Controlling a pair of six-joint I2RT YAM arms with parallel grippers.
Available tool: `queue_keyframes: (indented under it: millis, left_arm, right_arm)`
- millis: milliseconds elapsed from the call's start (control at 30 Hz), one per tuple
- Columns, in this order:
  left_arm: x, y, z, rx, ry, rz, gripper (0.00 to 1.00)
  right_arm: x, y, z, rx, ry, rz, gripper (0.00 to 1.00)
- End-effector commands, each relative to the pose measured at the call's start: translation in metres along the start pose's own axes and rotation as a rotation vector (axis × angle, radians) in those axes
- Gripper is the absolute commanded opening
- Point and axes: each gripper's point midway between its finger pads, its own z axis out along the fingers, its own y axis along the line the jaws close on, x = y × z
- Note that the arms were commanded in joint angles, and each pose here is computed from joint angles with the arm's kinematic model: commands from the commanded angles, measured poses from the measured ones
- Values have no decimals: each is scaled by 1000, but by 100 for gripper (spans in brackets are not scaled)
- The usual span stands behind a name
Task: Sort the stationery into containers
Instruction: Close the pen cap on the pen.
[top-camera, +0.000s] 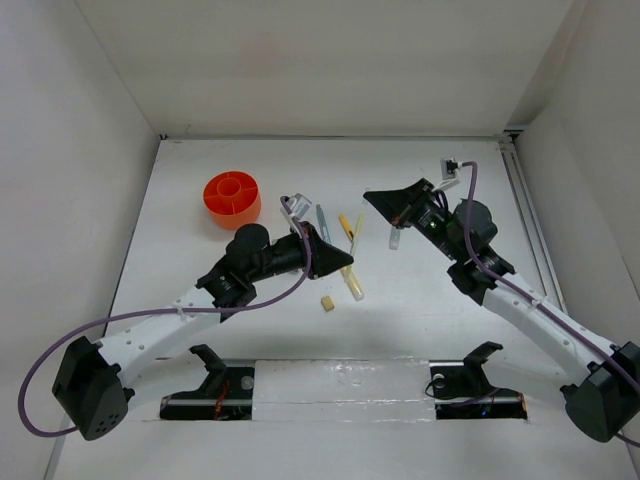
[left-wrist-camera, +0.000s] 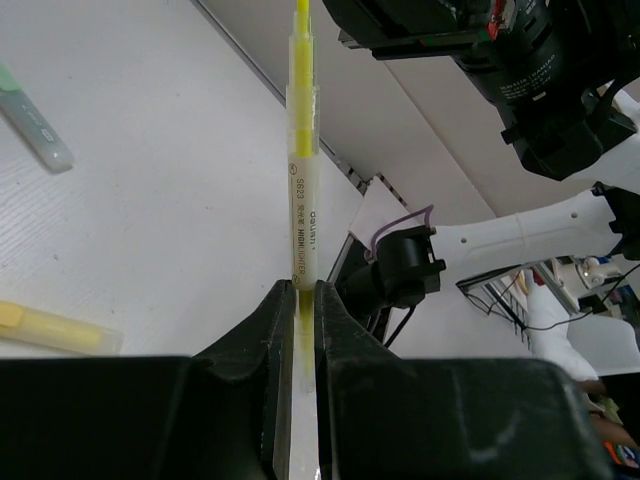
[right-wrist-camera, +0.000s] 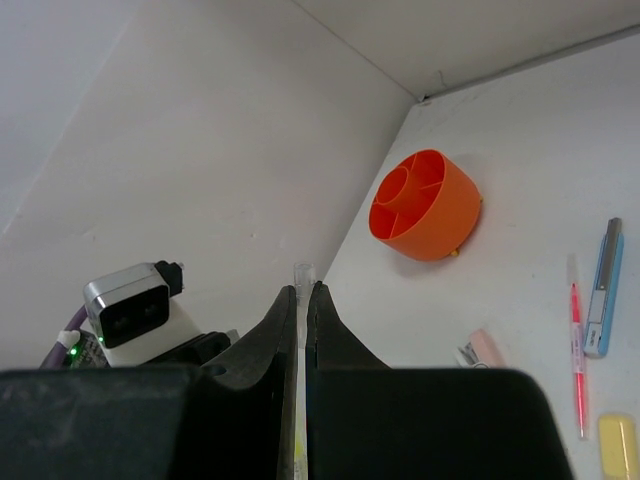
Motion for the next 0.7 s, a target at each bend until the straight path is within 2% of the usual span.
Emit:
queue_keyframes:
  millis: [0,667]
  left_arm:
    - [-19,-13,-3,30,-64,51,0]
    - [-19,-5,2,-2,-56,56,0]
  right_arm:
    - [-7,21,1,-78,-29,-7,0]
    - [-2,25,1,-110,-6,-19,0]
